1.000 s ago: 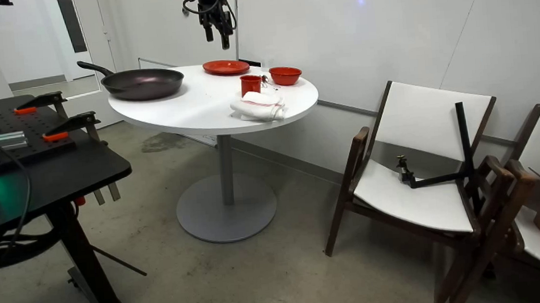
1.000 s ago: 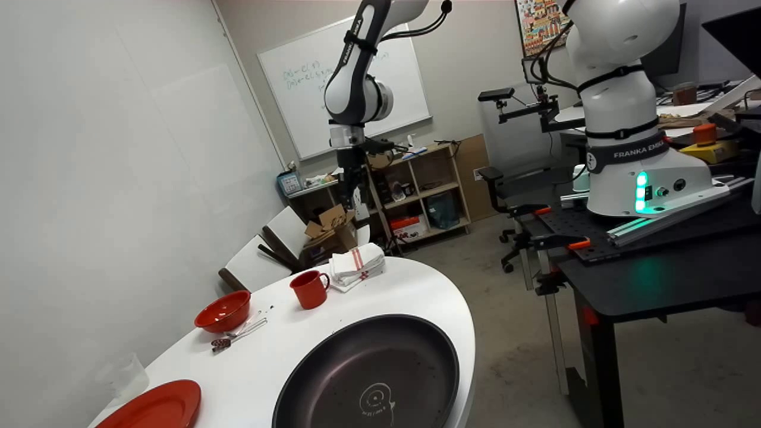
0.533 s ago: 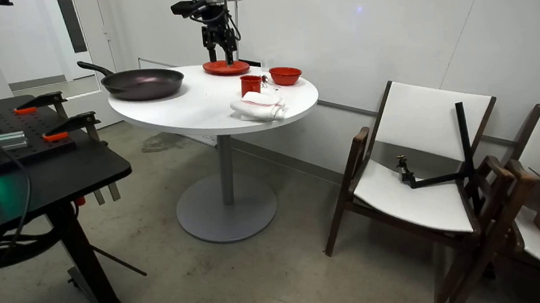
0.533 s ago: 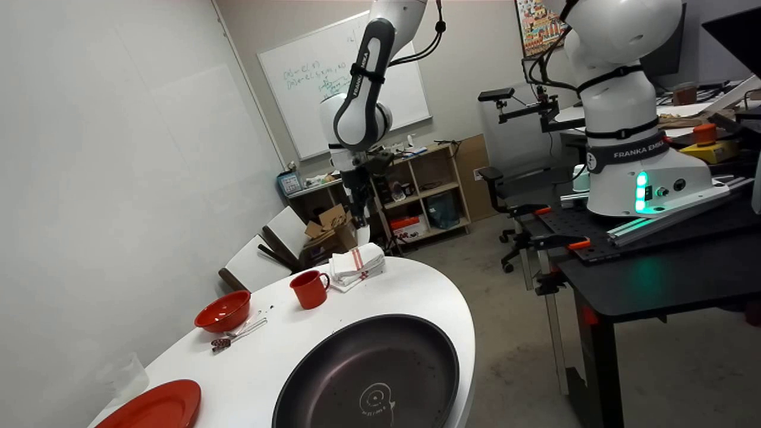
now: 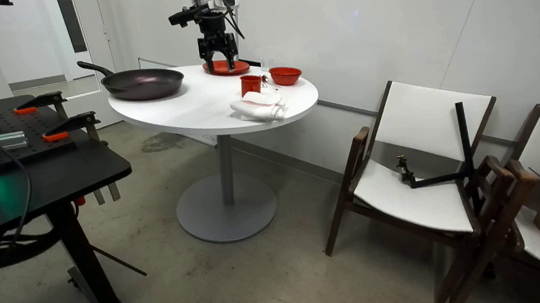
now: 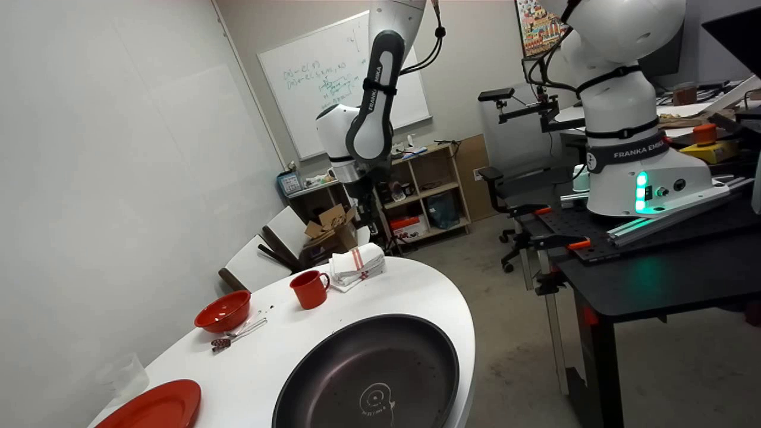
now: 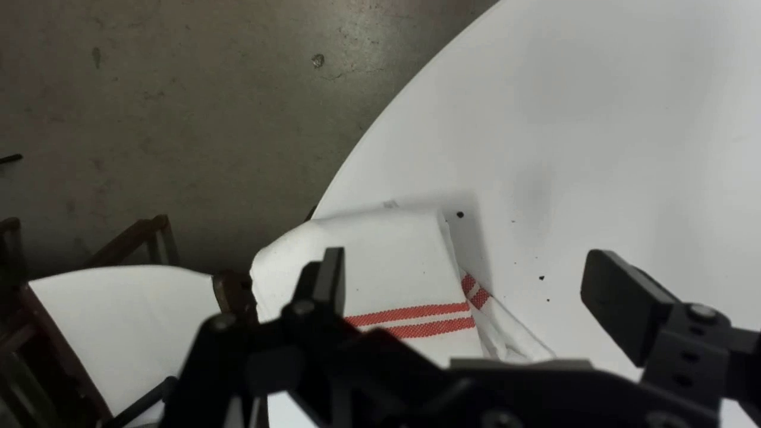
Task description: Pick a cloth and wipe the pan
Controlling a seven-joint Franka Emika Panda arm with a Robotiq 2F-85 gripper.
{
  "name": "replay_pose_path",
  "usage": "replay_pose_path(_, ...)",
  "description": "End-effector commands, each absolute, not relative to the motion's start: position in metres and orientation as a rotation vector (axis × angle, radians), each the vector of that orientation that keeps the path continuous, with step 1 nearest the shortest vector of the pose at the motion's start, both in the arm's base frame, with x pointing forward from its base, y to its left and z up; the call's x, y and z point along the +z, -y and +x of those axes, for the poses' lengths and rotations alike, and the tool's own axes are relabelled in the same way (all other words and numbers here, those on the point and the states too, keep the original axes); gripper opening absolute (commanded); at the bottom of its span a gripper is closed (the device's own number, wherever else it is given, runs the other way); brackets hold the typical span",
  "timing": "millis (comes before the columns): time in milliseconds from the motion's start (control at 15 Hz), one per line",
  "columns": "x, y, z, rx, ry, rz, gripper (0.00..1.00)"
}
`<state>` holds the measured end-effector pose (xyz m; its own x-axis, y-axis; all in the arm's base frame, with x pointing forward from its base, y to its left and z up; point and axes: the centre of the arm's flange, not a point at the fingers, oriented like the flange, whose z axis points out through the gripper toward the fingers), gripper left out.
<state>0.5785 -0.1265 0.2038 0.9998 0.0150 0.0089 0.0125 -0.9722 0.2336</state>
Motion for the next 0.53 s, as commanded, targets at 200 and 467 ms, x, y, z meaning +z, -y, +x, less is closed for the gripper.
replay_pose_path(200, 0.188, 0.106, 0.59, -0.017, -0.345, 2.776, 1.0)
replay_pose_path(467, 0.176, 0.107, 0.599, -0.017, -0.451, 2.679, 1.0)
